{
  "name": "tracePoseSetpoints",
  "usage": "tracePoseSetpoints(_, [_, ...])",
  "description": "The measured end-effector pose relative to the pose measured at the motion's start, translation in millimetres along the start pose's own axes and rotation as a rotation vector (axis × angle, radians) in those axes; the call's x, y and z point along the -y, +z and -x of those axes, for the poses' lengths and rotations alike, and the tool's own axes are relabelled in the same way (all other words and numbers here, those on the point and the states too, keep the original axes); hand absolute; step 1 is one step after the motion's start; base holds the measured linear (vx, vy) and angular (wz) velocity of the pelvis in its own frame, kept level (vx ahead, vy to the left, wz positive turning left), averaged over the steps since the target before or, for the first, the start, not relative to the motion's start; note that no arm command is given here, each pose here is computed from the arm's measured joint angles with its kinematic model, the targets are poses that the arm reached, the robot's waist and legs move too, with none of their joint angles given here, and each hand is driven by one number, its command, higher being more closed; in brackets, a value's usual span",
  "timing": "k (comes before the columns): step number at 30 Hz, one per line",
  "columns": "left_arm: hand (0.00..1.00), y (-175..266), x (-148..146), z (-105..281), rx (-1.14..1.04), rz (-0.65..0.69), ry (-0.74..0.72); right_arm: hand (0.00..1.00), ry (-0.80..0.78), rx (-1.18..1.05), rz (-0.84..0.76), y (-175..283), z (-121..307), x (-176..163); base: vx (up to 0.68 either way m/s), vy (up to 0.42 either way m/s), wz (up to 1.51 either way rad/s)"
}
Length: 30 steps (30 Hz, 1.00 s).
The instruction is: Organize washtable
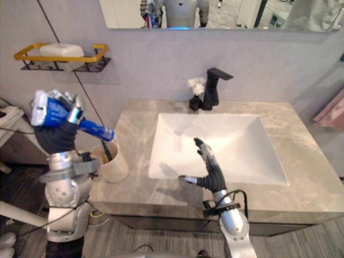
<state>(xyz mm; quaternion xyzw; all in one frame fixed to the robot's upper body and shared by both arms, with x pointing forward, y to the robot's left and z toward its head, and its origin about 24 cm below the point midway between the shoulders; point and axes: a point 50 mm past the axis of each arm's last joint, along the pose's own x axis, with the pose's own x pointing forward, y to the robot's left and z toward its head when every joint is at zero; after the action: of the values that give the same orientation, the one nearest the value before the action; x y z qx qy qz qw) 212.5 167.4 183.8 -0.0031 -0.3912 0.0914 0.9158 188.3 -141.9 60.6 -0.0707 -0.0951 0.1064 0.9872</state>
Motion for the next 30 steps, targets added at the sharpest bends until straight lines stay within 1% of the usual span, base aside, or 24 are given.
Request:
tracePoseSetpoints(4, [1.00, -3, -1, 4, -0.021, -0.033, 0.000, 0.00, 0.038, 0.002, -0.011, 0, 0, -6, -0.01, -0.008, 0.07])
tracePoseSetpoints(12, [1.00, -8, -5, 14, -0.074, -0.085, -0.002, 0.00, 0.057, 0.005, -0.028, 1, -1, -11, -0.02, -0.021, 0.06])
tracePoseSetpoints(24, [1.00, -10, -4, 18, -0.094, -0.064, 0.019, 0.00, 0.071, -0.002, -0.033, 0, 1, -13, -0.03, -0.018, 0.02])
tracePoseSetpoints(30, [1.00, -12, -3, 23, -0.122, -0.044, -0.014, 0.00, 0.078, -0.006, -0.035, -1, 1, -14, -0.03, -0.020, 0.05])
